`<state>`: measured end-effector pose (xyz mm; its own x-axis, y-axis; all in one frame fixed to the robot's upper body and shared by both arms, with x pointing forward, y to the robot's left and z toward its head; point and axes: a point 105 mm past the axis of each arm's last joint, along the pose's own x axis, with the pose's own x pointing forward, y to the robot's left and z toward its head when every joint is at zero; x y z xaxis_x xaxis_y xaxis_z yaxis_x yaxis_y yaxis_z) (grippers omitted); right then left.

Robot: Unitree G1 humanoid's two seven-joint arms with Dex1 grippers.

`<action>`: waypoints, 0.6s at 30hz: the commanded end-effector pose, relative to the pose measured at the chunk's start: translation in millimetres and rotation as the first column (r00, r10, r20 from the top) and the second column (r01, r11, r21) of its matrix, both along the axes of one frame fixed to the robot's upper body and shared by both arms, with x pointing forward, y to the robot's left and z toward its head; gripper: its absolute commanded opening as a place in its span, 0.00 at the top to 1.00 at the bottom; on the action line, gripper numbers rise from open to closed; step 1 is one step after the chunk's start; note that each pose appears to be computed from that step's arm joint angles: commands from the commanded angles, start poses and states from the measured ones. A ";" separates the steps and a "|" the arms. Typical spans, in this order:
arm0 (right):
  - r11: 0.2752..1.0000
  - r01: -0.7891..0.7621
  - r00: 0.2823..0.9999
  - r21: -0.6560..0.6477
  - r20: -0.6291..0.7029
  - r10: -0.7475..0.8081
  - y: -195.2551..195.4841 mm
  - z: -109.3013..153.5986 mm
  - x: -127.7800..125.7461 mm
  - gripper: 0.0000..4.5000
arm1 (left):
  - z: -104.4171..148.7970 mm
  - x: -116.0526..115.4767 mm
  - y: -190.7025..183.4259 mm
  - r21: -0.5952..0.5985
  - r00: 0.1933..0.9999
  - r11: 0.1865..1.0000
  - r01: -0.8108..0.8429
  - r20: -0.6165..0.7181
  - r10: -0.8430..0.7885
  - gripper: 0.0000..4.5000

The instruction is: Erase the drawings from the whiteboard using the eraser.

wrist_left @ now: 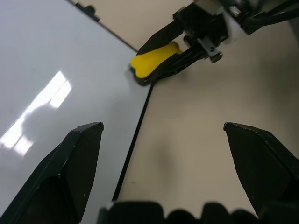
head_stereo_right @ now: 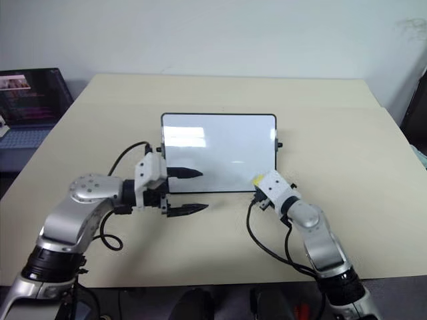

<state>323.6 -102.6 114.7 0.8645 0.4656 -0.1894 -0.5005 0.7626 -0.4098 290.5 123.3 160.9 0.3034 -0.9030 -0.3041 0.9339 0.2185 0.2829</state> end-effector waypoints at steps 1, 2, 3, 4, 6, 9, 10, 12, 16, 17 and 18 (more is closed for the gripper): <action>0.987 0.117 0.986 0.106 0.104 -0.128 -27.8 35.8 -4.0 0.72 | 9.2 -4.2 -15.3 -0.011 0.996 0.997 0.078 0.045 -0.077 0.00; 0.977 0.169 0.978 0.133 0.103 -0.183 -39.4 36.9 -5.5 0.72 | 9.6 -3.6 -20.6 -0.017 0.995 0.995 0.093 0.047 -0.093 0.00; 0.965 0.215 0.968 0.150 0.095 -0.231 -49.9 35.4 -7.0 0.72 | 10.0 -2.9 -25.8 -0.024 0.993 0.994 0.108 0.050 -0.106 0.00; 0.951 0.261 0.957 0.163 0.085 -0.277 -60.4 33.1 -8.3 0.72 | 10.4 -1.9 -31.4 -0.029 0.991 0.992 0.122 0.055 -0.121 0.00; 0.917 0.355 0.926 0.184 0.067 -0.372 -80.6 27.1 -10.4 0.72 | 10.5 1.3 -44.0 -0.036 0.986 0.988 0.152 0.070 -0.149 0.00; 0.852 0.468 0.872 0.234 0.037 -0.488 -104.8 19.1 -9.2 0.72 | 13.9 6.2 -65.0 -0.058 0.977 0.978 0.198 0.087 -0.193 0.00; 0.833 0.495 0.855 0.246 0.032 -0.518 -111.1 17.2 -8.3 0.72 | 14.5 8.6 -70.5 -0.061 0.975 0.977 0.205 0.094 -0.199 0.00; 0.799 0.539 0.826 0.266 0.016 -0.563 -121.8 13.0 -6.3 0.72 | 16.4 11.2 -82.7 -0.070 0.969 0.970 0.231 0.106 -0.223 0.00; 0.764 0.581 0.801 0.280 -0.033 -0.598 -133.4 1.8 -2.4 0.72 | 18.4 4.8 -106.0 -0.076 0.941 0.941 0.329 0.113 -0.320 0.00; 0.757 0.588 0.796 0.286 -0.041 -0.604 -135.3 0.3 -1.9 0.72 | 17.7 3.5 -108.3 -0.072 0.936 0.936 0.343 0.113 -0.334 0.00; 0.748 0.596 0.791 0.293 -0.050 -0.610 -137.7 -1.3 -1.2 0.72 | 16.9 3.0 -110.0 -0.069 0.932 0.934 0.352 0.114 -0.343 0.00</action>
